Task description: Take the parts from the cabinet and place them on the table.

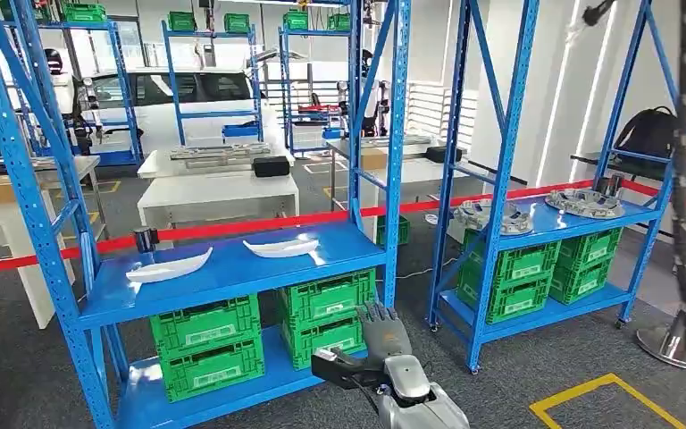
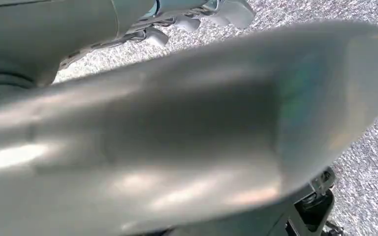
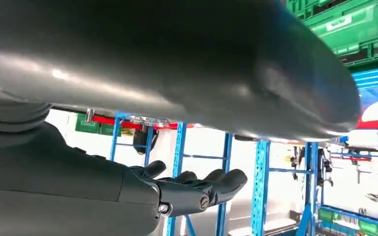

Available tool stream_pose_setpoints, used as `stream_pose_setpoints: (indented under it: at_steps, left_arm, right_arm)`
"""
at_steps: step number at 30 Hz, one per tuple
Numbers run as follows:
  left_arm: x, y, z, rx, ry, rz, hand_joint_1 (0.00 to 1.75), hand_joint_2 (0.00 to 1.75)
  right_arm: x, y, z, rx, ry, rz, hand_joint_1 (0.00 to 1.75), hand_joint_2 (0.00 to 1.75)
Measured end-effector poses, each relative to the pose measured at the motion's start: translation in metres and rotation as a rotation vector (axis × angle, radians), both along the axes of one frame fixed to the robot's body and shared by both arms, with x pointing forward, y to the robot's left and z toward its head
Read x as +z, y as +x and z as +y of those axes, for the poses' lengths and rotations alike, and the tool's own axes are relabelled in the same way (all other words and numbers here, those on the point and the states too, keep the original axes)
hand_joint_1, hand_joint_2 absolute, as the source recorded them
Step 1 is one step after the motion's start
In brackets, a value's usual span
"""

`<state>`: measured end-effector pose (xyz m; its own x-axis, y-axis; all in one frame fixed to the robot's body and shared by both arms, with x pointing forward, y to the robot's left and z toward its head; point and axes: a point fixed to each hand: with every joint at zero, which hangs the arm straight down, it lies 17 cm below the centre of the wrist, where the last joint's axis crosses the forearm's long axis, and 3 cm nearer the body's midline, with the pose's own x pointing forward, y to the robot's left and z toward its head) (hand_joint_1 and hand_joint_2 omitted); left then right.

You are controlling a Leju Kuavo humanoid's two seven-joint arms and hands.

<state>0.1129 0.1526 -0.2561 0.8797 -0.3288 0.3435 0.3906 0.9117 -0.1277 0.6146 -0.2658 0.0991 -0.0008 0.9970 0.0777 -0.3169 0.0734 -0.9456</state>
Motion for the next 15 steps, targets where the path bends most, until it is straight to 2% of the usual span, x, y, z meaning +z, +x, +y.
stream_pose_setpoints:
  at_steps: [15]
  left_arm:
    - [0.0020,0.0021,-0.0033,0.035,-0.027,-0.007,0.00,0.00]
  right_arm:
    - [-0.0013,-0.0010,0.0060,0.024,-0.019,0.003,0.00,0.00]
